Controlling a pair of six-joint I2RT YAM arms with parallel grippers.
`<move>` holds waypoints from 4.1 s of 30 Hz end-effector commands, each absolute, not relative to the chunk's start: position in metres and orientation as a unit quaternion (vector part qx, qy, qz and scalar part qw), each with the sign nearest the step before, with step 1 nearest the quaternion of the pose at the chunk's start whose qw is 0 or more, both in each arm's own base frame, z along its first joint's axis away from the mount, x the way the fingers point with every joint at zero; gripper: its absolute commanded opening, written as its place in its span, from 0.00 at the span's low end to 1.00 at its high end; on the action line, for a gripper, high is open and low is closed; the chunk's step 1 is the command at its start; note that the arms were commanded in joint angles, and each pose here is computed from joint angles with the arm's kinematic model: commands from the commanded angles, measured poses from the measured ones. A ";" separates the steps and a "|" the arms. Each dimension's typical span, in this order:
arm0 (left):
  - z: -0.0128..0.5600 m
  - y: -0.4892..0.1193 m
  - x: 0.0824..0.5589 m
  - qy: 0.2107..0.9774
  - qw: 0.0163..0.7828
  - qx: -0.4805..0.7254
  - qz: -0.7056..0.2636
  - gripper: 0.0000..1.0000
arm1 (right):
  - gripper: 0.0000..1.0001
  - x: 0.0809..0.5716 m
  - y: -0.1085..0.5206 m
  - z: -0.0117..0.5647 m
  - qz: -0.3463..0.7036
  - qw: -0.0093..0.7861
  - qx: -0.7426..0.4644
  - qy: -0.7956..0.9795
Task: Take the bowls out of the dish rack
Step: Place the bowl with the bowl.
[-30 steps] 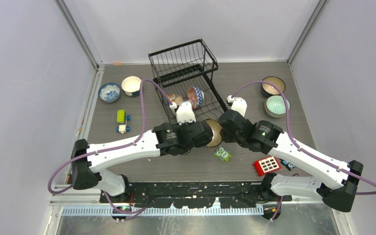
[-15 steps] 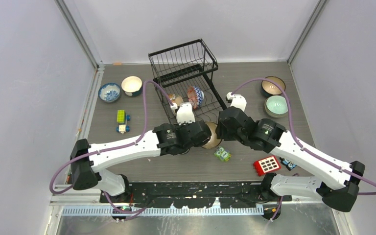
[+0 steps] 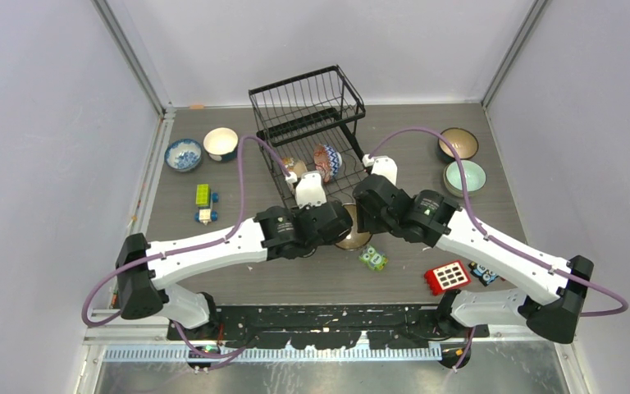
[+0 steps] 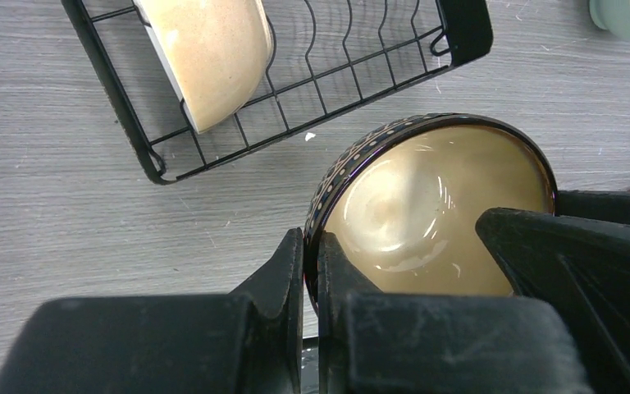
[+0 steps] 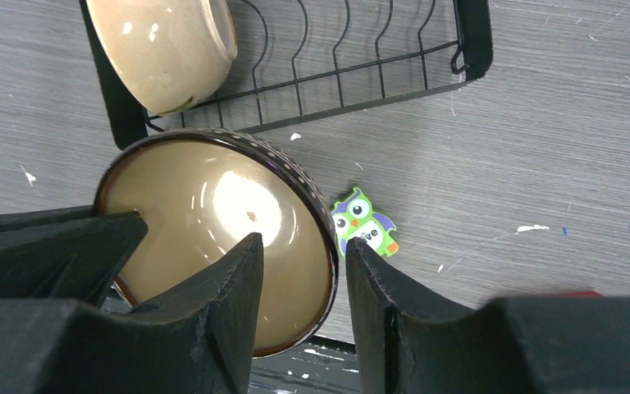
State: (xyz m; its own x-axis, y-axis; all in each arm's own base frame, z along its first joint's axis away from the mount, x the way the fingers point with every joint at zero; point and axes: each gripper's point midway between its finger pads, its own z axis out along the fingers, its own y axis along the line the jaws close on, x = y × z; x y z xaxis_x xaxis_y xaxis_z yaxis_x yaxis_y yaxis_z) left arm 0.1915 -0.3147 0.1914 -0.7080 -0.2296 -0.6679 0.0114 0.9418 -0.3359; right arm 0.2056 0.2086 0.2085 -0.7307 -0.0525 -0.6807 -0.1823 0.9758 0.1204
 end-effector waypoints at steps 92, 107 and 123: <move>0.200 -0.223 0.178 0.842 0.473 -0.043 -0.256 0.94 | 0.01 0.504 -0.169 0.173 0.001 0.449 0.479 0.754; 0.190 -0.233 0.181 0.850 0.463 -0.045 -0.249 0.94 | 0.01 0.515 -0.169 0.153 0.006 0.436 0.479 0.762; 0.184 -0.233 0.183 0.852 0.460 -0.048 -0.244 0.94 | 0.05 0.518 -0.167 0.135 0.011 0.414 0.483 0.772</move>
